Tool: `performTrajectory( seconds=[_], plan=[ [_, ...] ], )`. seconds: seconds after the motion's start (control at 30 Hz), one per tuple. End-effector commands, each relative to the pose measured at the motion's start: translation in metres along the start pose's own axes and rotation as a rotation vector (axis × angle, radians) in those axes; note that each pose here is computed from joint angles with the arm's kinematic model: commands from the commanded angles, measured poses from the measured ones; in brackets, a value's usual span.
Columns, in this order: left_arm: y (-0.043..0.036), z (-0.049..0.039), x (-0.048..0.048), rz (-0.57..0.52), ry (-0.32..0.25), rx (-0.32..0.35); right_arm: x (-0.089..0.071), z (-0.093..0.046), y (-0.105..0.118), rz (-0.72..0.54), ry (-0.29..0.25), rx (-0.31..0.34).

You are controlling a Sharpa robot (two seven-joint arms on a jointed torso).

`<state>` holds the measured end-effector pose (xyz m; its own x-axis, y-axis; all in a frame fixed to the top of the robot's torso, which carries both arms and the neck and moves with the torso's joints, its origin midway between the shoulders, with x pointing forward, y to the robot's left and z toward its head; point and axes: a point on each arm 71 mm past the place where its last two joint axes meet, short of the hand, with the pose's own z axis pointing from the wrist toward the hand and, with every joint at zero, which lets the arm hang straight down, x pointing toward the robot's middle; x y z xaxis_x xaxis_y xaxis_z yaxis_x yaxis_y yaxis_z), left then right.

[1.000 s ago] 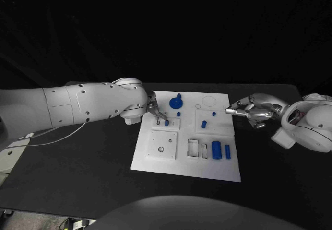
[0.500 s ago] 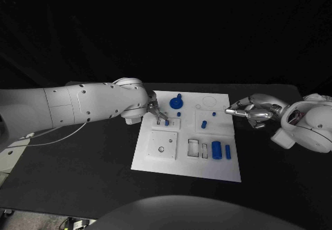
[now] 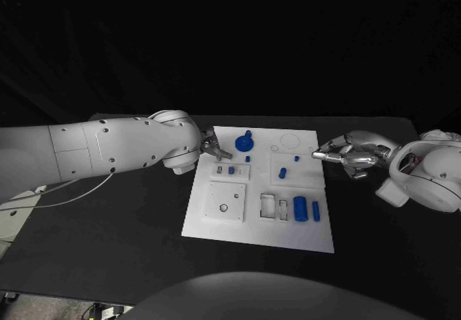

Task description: Assemble the parts on the task board

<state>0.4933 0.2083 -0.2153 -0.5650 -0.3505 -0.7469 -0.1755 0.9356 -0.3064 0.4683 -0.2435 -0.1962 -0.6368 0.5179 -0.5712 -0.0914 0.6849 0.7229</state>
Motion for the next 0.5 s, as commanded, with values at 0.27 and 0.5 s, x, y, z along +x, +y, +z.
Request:
performTrajectory(
  seconds=[0.27, 0.5],
  plan=[
    [-0.0114, -0.0115, 0.0044, -0.056, -0.015, 0.160, 0.002, -0.001, -0.002, 0.006, 0.018, 0.003],
    [-0.0107, -0.0166, 0.0187, 0.031, 0.042, 0.108, 0.002, -0.001, -0.003, 0.008, 0.020, 0.005]
  ],
)
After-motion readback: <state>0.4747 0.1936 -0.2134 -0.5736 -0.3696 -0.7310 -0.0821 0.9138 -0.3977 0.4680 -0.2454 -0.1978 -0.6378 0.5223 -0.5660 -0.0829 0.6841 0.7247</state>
